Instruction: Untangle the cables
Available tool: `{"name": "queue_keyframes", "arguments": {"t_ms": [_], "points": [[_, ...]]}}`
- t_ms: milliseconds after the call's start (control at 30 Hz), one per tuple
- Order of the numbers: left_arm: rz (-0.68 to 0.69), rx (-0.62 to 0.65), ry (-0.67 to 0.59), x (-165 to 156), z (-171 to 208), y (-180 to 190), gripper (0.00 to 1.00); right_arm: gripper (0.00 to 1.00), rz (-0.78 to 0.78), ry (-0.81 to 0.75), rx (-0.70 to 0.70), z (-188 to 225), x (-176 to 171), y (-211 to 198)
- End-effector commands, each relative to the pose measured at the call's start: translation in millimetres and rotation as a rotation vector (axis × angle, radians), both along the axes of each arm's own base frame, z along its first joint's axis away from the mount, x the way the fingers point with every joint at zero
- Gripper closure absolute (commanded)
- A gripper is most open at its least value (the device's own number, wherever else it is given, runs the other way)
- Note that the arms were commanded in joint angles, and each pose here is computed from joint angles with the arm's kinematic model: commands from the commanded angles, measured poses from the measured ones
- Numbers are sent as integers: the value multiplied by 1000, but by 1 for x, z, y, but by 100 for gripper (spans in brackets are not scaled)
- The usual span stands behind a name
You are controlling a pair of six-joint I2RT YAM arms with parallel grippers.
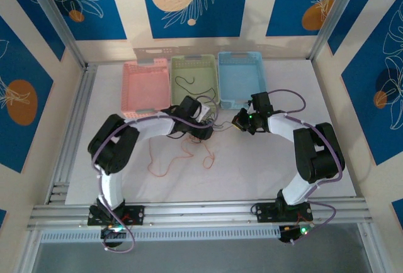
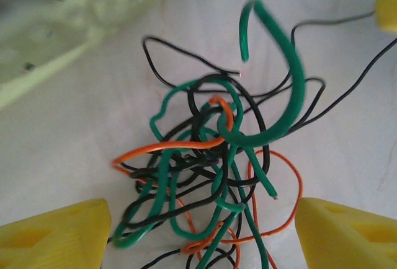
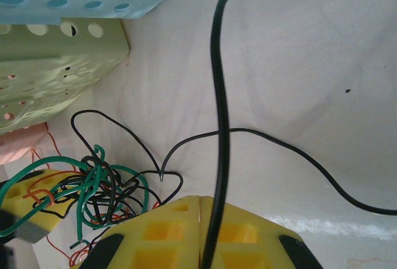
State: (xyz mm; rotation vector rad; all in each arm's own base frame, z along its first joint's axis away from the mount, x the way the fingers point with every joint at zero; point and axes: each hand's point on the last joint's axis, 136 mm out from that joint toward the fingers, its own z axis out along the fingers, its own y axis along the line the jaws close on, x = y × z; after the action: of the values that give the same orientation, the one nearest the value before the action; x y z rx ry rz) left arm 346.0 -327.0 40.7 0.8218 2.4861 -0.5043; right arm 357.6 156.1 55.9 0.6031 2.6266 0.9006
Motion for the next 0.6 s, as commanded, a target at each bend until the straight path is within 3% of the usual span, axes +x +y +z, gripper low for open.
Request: {"name": "queue_keyframes", "arguments": {"t_ms": [0,100,200,300,500,567], "points": [[-5,93,19,3,-10,2,26,100,2,7,18,1,-1,1],[-2,87,18,5,-11,0,28,100,3,12,19,0,-2,1],[8,109,21,6,-16,3,38,100,1,13,15,-1,-2,1],[50,145,-21,13,-9,13,63,100,0,8,13,0,-2,0],[177,142,-133,25,15,45,99,100,-30,-1,-3,2,-2,-7],[232,142,-164,28,23,61,100,100,-62,-2,-13,1,-3,-15]]}}
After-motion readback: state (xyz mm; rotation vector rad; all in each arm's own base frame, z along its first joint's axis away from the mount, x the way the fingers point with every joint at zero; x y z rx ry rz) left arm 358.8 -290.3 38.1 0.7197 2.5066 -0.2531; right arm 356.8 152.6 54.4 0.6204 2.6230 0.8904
